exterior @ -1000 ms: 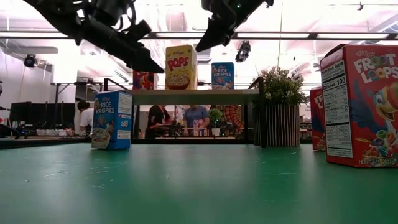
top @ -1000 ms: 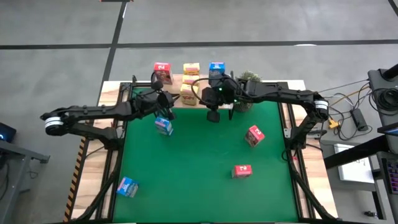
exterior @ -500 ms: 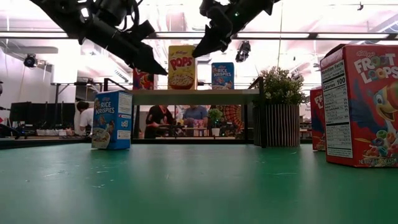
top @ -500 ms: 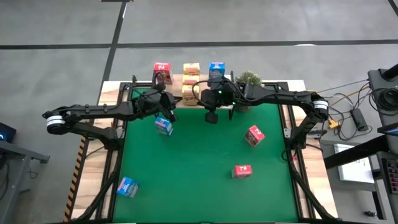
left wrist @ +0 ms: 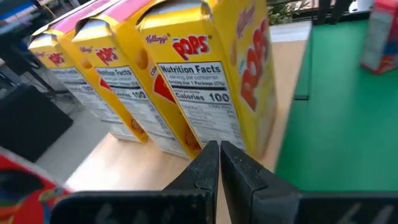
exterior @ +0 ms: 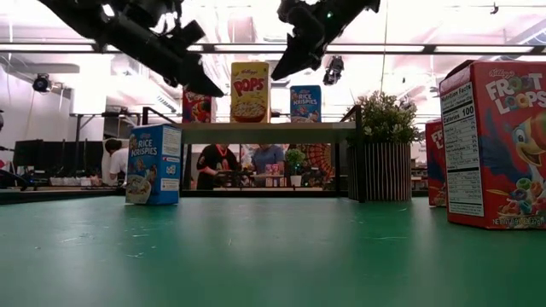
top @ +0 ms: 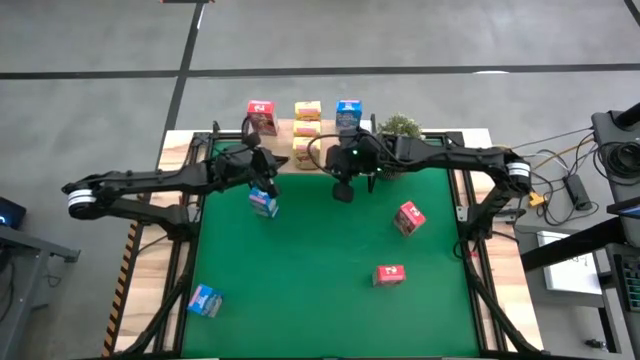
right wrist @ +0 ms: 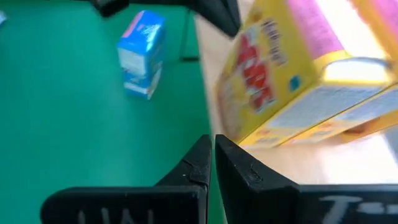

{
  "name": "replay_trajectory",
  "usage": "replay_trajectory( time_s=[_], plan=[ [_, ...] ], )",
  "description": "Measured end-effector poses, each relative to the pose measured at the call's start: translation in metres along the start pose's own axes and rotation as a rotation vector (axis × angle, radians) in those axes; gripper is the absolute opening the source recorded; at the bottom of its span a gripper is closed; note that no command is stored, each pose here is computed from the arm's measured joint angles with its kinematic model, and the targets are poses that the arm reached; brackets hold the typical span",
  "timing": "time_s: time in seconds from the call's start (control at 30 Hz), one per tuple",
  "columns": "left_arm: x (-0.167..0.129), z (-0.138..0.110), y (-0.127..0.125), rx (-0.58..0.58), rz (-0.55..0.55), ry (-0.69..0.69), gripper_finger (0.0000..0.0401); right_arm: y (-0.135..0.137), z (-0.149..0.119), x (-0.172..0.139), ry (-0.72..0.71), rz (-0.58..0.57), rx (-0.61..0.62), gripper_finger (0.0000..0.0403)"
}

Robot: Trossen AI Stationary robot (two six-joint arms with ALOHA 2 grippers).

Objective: Stack cereal on shelf
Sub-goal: Put the top red cereal box on the shelf aligned with the other red cereal box

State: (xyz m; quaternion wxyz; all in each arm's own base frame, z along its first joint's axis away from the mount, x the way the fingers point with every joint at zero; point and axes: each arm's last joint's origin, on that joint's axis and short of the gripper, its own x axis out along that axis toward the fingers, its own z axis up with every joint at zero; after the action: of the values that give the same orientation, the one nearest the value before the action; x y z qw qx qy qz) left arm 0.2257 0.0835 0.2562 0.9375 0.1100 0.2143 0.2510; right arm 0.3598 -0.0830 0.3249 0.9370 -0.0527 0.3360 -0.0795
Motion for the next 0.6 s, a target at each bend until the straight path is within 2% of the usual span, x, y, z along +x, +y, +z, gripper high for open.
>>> replay_trajectory(
  time_s=[0.13,0.27,0.47,0.6],
  plan=[
    [-0.020,0.005,-0.005,-0.073,-0.048,-0.017,0.0000,0.019,0.001,-0.010,0.068,0.059,0.061,0.0013],
    [-0.040,0.013,-0.022,-0.117,-0.203,-0.086,0.0000,0.046,0.002,-0.018,0.136,0.123,0.129,0.0013],
    [-0.070,0.019,-0.058,-0.084,-0.406,-0.167,0.0000,0.086,-0.011,-0.030,0.335,0.173,0.249,0.0013],
    [-0.086,0.021,-0.078,-0.050,-0.523,-0.195,0.0000,0.095,-0.025,-0.038,0.504,0.125,0.364,0.0013]
  ],
)
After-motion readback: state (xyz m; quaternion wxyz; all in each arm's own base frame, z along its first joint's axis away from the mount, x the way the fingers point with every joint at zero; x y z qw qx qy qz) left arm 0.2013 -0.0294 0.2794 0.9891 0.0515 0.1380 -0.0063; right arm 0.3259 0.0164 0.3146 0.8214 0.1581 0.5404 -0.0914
